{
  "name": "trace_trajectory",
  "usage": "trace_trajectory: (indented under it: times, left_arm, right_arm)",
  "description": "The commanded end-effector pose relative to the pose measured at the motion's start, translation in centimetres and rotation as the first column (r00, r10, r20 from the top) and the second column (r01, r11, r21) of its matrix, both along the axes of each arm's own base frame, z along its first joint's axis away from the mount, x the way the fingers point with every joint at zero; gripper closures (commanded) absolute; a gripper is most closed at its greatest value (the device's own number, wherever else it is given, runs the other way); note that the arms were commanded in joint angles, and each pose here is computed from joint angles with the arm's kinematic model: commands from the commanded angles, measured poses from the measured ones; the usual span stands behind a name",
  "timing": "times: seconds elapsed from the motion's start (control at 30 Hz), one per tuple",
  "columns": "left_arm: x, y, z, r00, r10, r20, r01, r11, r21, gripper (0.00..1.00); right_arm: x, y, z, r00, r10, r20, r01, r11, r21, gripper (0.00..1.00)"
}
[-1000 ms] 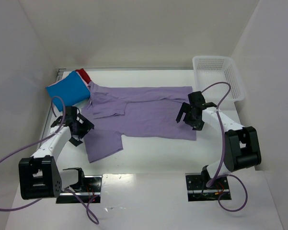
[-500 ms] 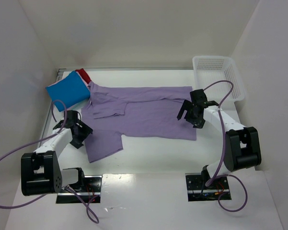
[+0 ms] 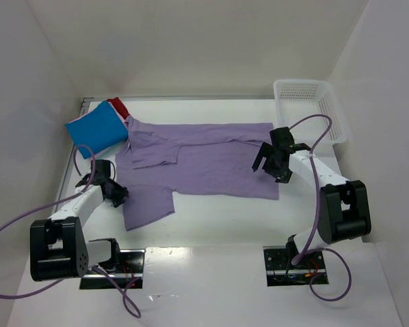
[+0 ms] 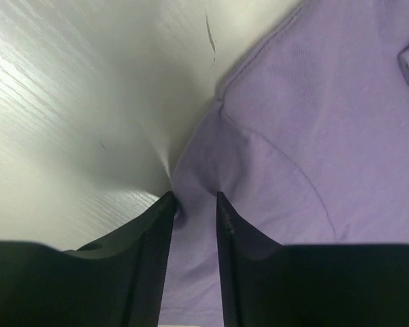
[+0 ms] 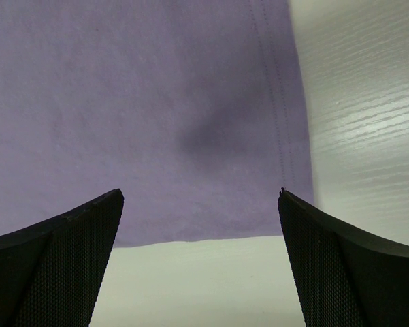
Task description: Fold and stack the t-shirts
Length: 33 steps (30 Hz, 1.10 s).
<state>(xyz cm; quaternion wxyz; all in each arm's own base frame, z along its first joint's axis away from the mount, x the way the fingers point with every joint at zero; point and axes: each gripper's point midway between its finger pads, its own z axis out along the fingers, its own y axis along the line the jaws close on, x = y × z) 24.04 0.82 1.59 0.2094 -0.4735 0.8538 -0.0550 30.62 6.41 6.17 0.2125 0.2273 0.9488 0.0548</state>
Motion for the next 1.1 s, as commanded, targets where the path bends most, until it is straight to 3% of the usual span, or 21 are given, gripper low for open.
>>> trace_trajectory:
  times: [0.0, 0.07, 0.2, 0.37, 0.87, 1.07]
  left_arm:
    - [-1.1, -0.4, -0.1, 1.0, -0.002, -0.016, 0.002, 1.0, -0.022, 0.62]
    - [-0.9, -0.7, 0.4, 1.0, -0.008, -0.004, 0.008, 0.999, -0.034, 0.48]
    - [-1.4, -1.0, 1.1, 1.0, -0.001, -0.008, 0.001, 0.999, -0.048, 0.36]
    - [-2.3, -0.7, 0.6, 0.997, 0.078, -0.029, -0.079, 0.995, -0.053, 0.32]
    - [-3.1, 1.0, -0.4, 0.976, 0.207, -0.064, -0.208, 0.978, -0.014, 0.52]
    - [-3.1, 0.9, -1.1, 0.98, 0.177, -0.088, -0.179, 0.984, -0.013, 0.7]
  right_arm:
    - [0.7, -0.8, 1.7, 0.998, -0.047, 0.033, 0.047, 0.999, -0.02, 0.0]
    - [0.4, -1.1, 1.4, 0.998, -0.056, 0.024, 0.056, 0.998, -0.022, 0.0]
    - [0.1, -1.5, 1.6, 0.997, -0.075, 0.025, 0.075, 0.997, -0.017, 0.0]
    - [-0.3, -1.9, 1.5, 0.995, -0.095, 0.016, 0.096, 0.995, -0.015, 0.0]
    - [-0.9, -1.9, 2.2, 0.994, -0.104, 0.027, 0.104, 0.995, -0.009, 0.0]
    - [-0.8, -2.2, 1.9, 0.993, -0.114, 0.018, 0.115, 0.993, -0.011, 0.0]
